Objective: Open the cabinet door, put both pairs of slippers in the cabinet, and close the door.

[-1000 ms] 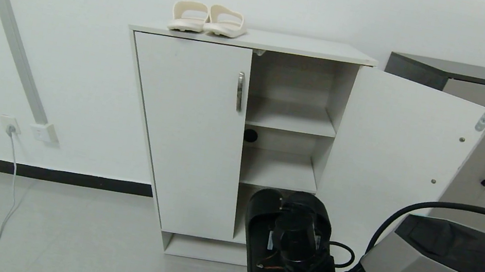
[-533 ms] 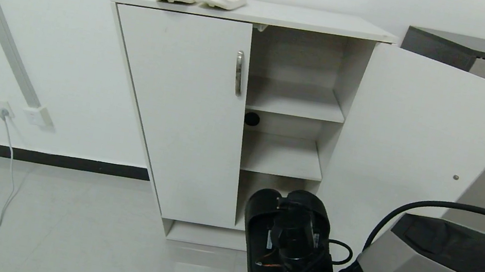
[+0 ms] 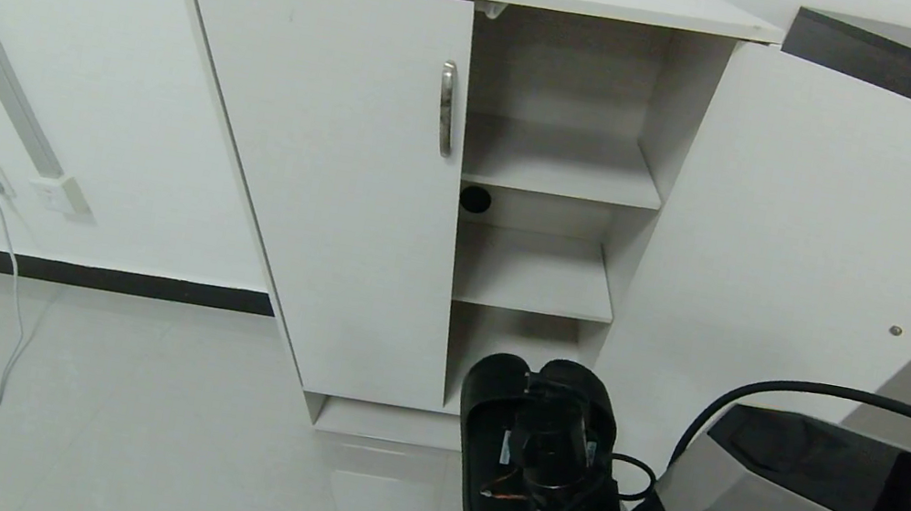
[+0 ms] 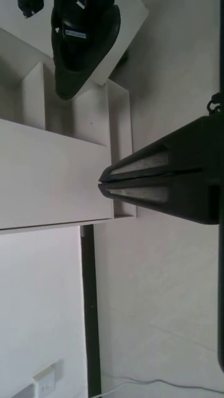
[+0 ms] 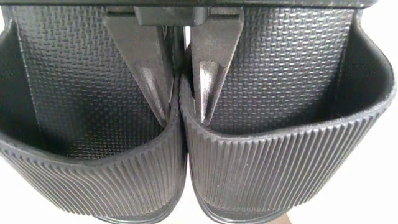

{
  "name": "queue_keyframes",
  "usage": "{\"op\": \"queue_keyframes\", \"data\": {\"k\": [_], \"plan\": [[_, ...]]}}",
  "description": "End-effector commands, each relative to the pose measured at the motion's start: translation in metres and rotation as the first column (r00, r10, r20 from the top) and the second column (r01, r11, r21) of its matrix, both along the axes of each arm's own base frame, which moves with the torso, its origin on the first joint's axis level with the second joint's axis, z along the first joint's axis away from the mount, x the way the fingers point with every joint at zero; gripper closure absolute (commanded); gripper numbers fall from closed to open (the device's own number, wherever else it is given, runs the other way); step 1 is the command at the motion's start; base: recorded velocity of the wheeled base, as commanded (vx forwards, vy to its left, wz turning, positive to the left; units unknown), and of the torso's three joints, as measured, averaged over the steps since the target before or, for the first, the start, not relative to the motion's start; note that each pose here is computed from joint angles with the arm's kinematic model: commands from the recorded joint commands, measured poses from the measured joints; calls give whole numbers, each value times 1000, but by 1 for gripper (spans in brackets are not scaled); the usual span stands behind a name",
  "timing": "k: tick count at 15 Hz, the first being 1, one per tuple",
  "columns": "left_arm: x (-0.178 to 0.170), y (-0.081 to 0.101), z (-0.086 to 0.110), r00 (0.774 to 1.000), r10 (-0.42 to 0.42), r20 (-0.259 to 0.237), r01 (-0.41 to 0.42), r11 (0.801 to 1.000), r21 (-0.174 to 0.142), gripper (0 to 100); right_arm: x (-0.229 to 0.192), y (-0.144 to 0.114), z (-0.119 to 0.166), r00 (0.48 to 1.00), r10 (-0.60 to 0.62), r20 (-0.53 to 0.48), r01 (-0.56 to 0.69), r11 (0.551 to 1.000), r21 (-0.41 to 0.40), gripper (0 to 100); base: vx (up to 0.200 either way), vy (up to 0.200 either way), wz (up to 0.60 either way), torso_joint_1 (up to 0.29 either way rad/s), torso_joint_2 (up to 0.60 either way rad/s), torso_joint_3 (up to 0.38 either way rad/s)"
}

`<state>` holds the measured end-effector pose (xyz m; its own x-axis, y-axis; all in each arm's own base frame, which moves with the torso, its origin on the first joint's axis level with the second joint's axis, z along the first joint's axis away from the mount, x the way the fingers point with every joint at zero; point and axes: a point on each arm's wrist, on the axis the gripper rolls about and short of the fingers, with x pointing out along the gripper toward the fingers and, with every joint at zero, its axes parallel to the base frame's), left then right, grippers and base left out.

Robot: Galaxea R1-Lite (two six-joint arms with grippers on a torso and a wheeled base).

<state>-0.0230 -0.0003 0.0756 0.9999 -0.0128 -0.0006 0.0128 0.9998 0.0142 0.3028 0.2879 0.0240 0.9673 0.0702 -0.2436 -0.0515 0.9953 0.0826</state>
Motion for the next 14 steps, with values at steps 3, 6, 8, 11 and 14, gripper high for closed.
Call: {"op": "queue_keyframes", "data": {"k": [3, 6, 8, 11, 14], "plan": [[0, 0, 0, 1000, 0, -1, 0, 1000, 0, 100, 7, -3, -3, 993, -8, 117, 4, 999, 34, 100, 0, 0, 0, 0, 0, 0], [0, 0, 0, 1000, 0, -1, 0, 1000, 0, 100, 9, -6, -10, 987, 2, 162, -1, 1000, -9, 100, 0, 0, 0, 0, 0, 0], [0, 0, 0, 1000, -1, -1, 1, 1000, 0, 100, 9, -7, -10, 987, 1, 163, 1, 1000, -10, 100, 0, 0, 0, 0, 0, 0], [0, 0, 0, 1000, 0, -1, 0, 1000, 0, 100, 9, -6, -10, 986, 1, 164, 0, 1000, -10, 100, 0, 0, 0, 0, 0, 0], [0, 0, 0, 1000, -3, -2, 3, 1000, 0, 100, 11, -8, -10, 986, -7, 166, 9, 1000, -13, 100, 133, 0, 0, 2, 5, 2]]}}
